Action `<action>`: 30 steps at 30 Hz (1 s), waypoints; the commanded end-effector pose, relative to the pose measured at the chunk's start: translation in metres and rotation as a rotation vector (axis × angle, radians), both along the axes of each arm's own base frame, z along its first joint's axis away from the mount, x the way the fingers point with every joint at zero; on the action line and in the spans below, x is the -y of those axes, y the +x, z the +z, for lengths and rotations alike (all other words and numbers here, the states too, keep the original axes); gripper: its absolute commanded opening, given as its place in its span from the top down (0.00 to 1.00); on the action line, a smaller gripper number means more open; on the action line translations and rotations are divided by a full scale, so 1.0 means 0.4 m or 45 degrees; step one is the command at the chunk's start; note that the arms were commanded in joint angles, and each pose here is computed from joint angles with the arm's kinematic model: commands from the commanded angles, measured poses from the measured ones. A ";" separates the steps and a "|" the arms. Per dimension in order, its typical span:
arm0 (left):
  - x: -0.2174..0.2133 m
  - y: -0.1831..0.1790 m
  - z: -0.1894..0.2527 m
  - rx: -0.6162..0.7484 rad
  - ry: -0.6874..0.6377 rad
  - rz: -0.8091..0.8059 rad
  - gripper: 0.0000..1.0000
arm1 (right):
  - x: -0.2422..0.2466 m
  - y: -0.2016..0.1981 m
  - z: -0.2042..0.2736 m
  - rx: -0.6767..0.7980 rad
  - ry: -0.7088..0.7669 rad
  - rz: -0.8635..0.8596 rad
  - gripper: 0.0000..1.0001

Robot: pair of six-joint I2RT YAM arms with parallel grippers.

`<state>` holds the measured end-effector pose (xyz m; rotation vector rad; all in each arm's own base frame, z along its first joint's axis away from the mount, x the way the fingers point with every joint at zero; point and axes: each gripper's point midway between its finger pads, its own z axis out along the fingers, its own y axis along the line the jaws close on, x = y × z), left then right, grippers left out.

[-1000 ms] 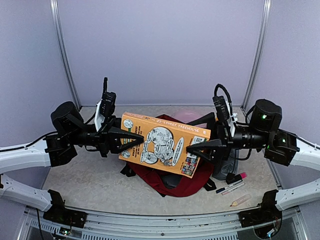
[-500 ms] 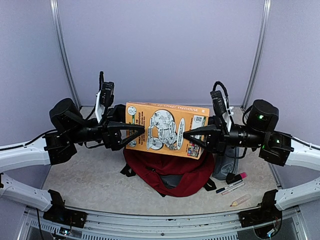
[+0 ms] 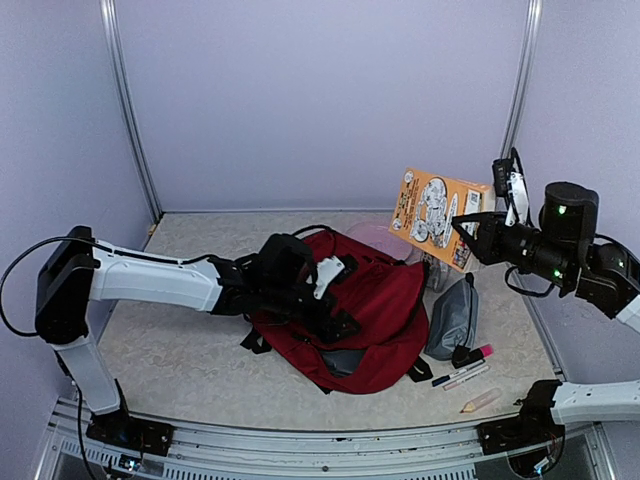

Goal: Pack the student bag
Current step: Grab the largest pocket of the student bag.

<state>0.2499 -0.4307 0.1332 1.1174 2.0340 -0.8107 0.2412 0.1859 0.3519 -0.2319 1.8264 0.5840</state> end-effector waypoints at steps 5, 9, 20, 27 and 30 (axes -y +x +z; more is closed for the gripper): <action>0.209 0.086 0.015 0.283 0.099 0.028 0.01 | 0.115 -0.034 0.134 0.129 0.068 -0.173 1.00; 0.239 0.136 -0.034 0.309 0.177 0.087 0.01 | 0.125 -0.054 0.140 0.133 0.080 -0.149 1.00; 0.103 0.218 0.214 0.341 -0.121 0.183 1.00 | 0.128 -0.090 0.072 -0.102 -0.035 -0.097 1.00; -0.027 0.219 0.350 0.298 -0.344 0.128 1.00 | -0.056 -0.163 -0.108 -0.351 -0.056 0.415 1.00; -0.024 0.196 0.383 0.308 -0.359 0.080 1.00 | -0.152 -0.161 -0.159 -0.395 0.080 0.581 1.00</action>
